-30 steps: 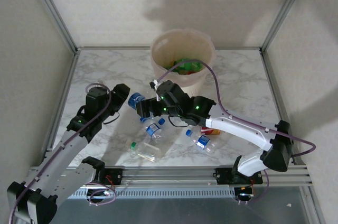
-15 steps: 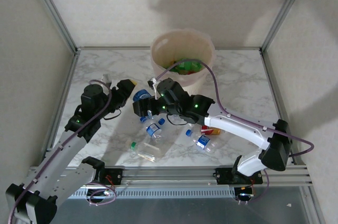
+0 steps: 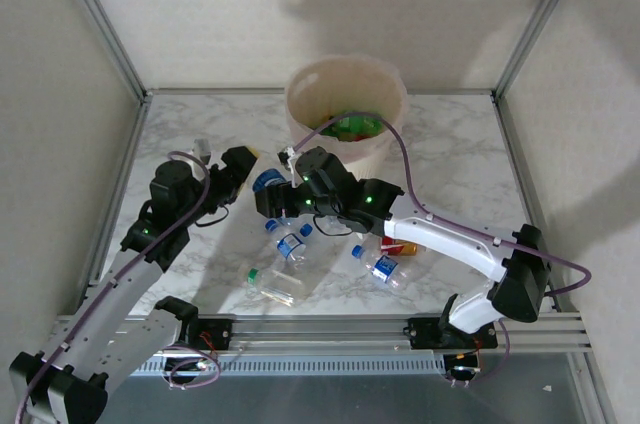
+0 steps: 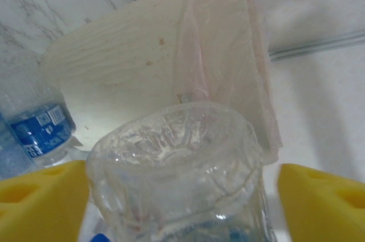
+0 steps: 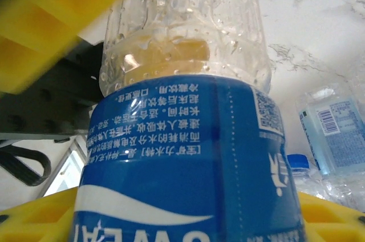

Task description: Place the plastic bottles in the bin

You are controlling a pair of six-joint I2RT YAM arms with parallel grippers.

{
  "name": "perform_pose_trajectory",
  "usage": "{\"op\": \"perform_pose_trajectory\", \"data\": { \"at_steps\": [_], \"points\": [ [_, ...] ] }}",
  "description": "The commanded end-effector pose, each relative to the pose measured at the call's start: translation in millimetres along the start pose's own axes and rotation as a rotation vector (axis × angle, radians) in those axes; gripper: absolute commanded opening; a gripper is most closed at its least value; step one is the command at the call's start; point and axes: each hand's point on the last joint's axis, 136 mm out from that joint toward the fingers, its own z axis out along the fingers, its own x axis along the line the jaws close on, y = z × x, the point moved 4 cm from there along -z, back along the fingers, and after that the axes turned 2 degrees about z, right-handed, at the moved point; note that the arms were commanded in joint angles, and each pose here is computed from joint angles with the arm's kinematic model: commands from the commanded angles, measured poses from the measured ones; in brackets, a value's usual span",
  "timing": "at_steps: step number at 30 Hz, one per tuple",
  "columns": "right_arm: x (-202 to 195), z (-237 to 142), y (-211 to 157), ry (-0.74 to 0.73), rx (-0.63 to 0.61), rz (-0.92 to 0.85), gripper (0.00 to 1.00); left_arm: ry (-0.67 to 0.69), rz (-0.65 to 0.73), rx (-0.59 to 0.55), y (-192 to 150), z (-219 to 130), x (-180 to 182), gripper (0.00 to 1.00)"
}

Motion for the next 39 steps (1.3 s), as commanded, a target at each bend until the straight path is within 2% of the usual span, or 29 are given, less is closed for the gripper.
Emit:
{"op": "perform_pose_trajectory", "data": {
  "at_steps": [1, 5, 9, 11, 18, 24, 34, 36, 39],
  "points": [
    [2.3, -12.6, 11.2, 0.013, -0.046, 0.005, 0.53, -0.037, 0.031, -0.035, 5.1, -8.0, -12.1, 1.00],
    [-0.2, -29.0, 25.5, -0.014, -0.099, 0.003, 0.53, 0.005, 0.101, -0.118, 19.0, -22.7, -23.2, 1.00],
    [0.3, -58.1, 53.7, -0.031, -0.176, 0.000, 0.53, 0.047, 0.169, -0.227, 34.8, -43.8, -35.0, 1.00],
    [-1.7, -73.6, 70.3, -0.054, -0.224, -0.001, 0.53, 0.062, 0.189, -0.242, 36.1, -47.3, -33.9, 1.00],
    [-30.2, -115.4, 137.7, -0.194, -0.380, 0.005, 0.53, 0.130, 0.188, -0.128, 15.5, -25.2, 1.6, 0.95],
    [-73.4, -121.0, 175.0, -0.355, -0.431, 0.044, 0.52, 0.217, 0.194, -0.094, 1.0, -15.3, 26.8, 0.93],
    [-137.2, -107.9, 187.3, -0.513, -0.404, 0.106, 0.53, 0.271, 0.161, -0.054, -18.1, -7.3, 55.9, 0.90],
    [-142.9, -105.1, 186.2, -0.528, -0.396, 0.112, 0.57, 0.288, 0.155, -0.036, -24.1, -5.8, 63.4, 0.89],
    [-146.5, -104.0, 185.6, -0.541, -0.399, 0.115, 0.70, 0.309, 0.158, -0.023, -29.8, -6.6, 69.8, 0.89]
  ]
}}
